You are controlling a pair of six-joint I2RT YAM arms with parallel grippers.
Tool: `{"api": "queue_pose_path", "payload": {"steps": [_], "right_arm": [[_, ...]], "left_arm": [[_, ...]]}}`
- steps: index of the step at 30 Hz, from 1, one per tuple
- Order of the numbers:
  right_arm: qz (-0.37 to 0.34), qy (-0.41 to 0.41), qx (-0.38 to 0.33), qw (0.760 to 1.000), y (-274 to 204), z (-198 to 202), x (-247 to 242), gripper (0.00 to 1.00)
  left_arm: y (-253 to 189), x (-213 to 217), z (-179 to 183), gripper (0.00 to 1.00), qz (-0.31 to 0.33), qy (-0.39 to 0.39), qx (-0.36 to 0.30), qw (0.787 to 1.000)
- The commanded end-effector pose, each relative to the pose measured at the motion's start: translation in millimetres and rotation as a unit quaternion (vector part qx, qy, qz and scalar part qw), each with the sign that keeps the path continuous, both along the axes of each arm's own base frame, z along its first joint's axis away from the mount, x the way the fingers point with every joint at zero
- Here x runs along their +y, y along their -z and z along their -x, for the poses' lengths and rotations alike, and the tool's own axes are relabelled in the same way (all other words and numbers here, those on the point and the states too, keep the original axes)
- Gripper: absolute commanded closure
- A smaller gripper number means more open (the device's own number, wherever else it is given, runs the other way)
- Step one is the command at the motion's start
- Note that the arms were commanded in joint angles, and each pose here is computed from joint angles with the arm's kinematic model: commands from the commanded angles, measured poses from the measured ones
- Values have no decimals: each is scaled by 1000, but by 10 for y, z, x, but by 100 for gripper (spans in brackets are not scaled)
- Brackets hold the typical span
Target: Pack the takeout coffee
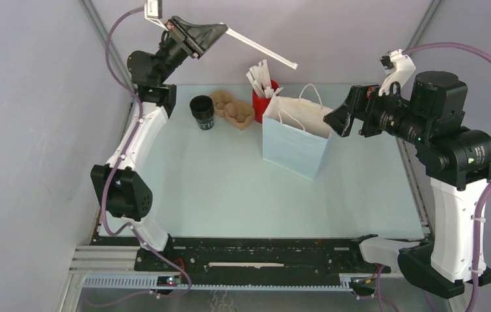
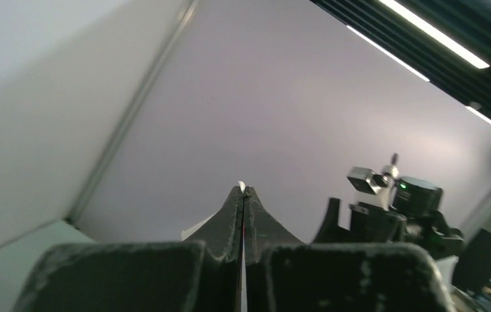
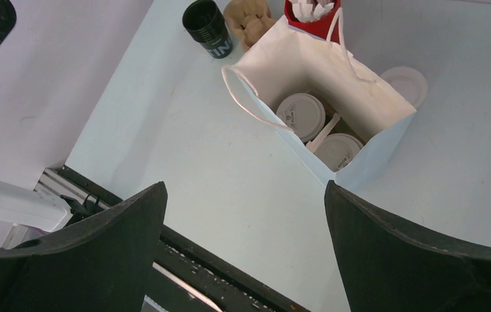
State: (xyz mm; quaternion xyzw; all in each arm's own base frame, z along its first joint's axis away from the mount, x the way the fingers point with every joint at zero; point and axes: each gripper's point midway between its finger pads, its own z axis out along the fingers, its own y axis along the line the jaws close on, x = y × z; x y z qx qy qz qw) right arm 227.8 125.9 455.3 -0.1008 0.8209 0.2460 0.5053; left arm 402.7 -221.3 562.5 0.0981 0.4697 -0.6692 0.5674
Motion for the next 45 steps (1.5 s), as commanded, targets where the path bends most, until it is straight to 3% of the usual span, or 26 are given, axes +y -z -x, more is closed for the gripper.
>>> {"api": "queue_pose_path", "payload": {"steps": [1,9,18,23,30,33,36,39,41,42,45], "right_arm": [[-2,6,-43,999,-208,20,-29,0],[3,13,-46,999,-196,85,-82,0],[4,12,-45,999,-184,75,-74,0],[5,18,-43,999,-172,70,-97,0],[5,19,-40,999,-152,55,-99,0],[4,19,-39,999,-157,45,-95,0],[2,18,-39,999,-156,40,-90,0],[1,17,-38,999,-154,45,-87,0],[1,17,-37,999,-149,42,-85,0],[0,16,-37,999,-153,41,-82,0],[0,17,-38,999,-158,41,-85,0]], "left_arm": [[-83,-304,716,100,-2,103,-20,995],[567,-755,521,100,-46,64,41,996],[1002,-1298,364,100,-64,118,97,986],[1361,-1395,229,100,-99,85,128,983],[1773,-1672,349,100,-132,107,177,969],[2029,-1706,348,100,-169,81,207,960],[2314,-1536,200,79,-221,13,252,942],[2374,-1325,150,52,-271,-45,257,927],[2363,-1177,153,40,-309,-79,257,912],[2341,-1079,129,35,-324,-106,259,904],[2160,-785,121,32,-361,-172,258,880]]}}
